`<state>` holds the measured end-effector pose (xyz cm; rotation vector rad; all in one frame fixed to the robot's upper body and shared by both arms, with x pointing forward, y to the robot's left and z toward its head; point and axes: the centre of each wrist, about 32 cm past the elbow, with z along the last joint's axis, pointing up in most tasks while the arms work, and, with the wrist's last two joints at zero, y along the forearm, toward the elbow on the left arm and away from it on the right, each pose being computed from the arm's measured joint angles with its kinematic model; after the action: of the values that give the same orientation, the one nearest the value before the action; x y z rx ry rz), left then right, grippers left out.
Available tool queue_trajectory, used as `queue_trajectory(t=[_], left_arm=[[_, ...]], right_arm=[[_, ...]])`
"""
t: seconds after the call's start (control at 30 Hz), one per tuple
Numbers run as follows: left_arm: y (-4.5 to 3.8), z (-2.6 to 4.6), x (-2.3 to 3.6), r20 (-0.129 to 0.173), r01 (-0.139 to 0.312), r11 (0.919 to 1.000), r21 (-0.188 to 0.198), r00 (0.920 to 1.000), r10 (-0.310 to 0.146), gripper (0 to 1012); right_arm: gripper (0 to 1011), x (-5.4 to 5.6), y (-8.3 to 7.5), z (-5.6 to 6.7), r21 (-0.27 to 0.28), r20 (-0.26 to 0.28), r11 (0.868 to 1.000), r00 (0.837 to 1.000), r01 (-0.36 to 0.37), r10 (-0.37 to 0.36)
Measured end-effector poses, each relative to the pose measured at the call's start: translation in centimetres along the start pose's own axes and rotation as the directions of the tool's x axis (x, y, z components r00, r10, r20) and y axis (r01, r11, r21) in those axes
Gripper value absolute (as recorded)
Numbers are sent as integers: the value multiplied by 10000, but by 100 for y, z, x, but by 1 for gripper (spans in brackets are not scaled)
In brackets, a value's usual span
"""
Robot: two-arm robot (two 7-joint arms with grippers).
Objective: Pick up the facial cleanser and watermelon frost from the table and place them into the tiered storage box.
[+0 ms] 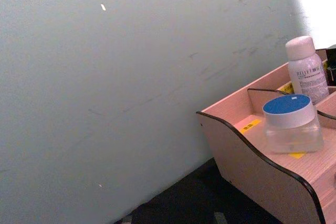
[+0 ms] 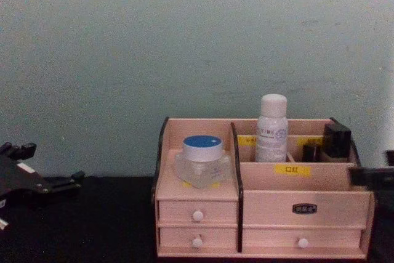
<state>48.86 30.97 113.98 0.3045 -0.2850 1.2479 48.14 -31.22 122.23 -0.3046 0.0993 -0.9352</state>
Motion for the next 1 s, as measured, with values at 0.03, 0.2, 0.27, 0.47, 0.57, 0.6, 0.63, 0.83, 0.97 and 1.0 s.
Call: queue_trajectory(t=[0.03, 0.2, 0.27, 0.47, 0.57, 0.6, 0.63, 0.83, 0.97, 1.0], left_arm=[[0, 0, 0, -1, -1, 10000, -1, 10000, 1, 1001], [0, 0, 0, 0, 0, 10000, 0, 10000, 0, 1001], [0, 0, 0, 0, 0, 10000, -1, 10000, 0, 1001], [0, 0, 0, 0, -1, 10000, 1, 10000, 1, 1001], [0, 0, 0, 0, -1, 10000, 0, 10000, 1, 1001], [0, 0, 0, 0, -1, 10000, 0, 10000, 1, 1001], [0, 0, 0, 0, -1, 10000, 0, 10000, 1, 1001], [0, 0, 0, 0, 0, 10000, 0, 10000, 0, 1001], [0, 0, 0, 0, 0, 10000, 0, 10000, 0, 1001], [0, 0, 0, -1, -1, 10000, 0, 10000, 1, 1001]], right_arm=[[1002, -1, -33, -14, 31, 20, 9996, 9997, 263, -263], [1002, 21, -189, -83, 171, 112, 9829, 9830, 1831, -1833], [1002, 39, -229, -124, 156, 141, 9613, 9613, 2751, -2753], [1002, 54, -156, -238, -30, 168, 9177, 9176, 3973, -3972], [1002, 43, -60, -320, -205, 211, 9001, 9003, 4352, -4348], [1002, 33, -33, -341, -244, 260, 8965, 8967, 4424, -4418], [1002, 23, -6, -359, -276, 322, 8932, 8934, 4489, -4480], [1002, -52, 205, -517, -669, 579, 8857, 8880, 4594, -4562], [1002, -80, 265, -578, -766, 715, 8810, 8839, 4668, -4622], [1002, -91, 285, -601, -797, 764, 8782, 8813, 4717, -4664]])
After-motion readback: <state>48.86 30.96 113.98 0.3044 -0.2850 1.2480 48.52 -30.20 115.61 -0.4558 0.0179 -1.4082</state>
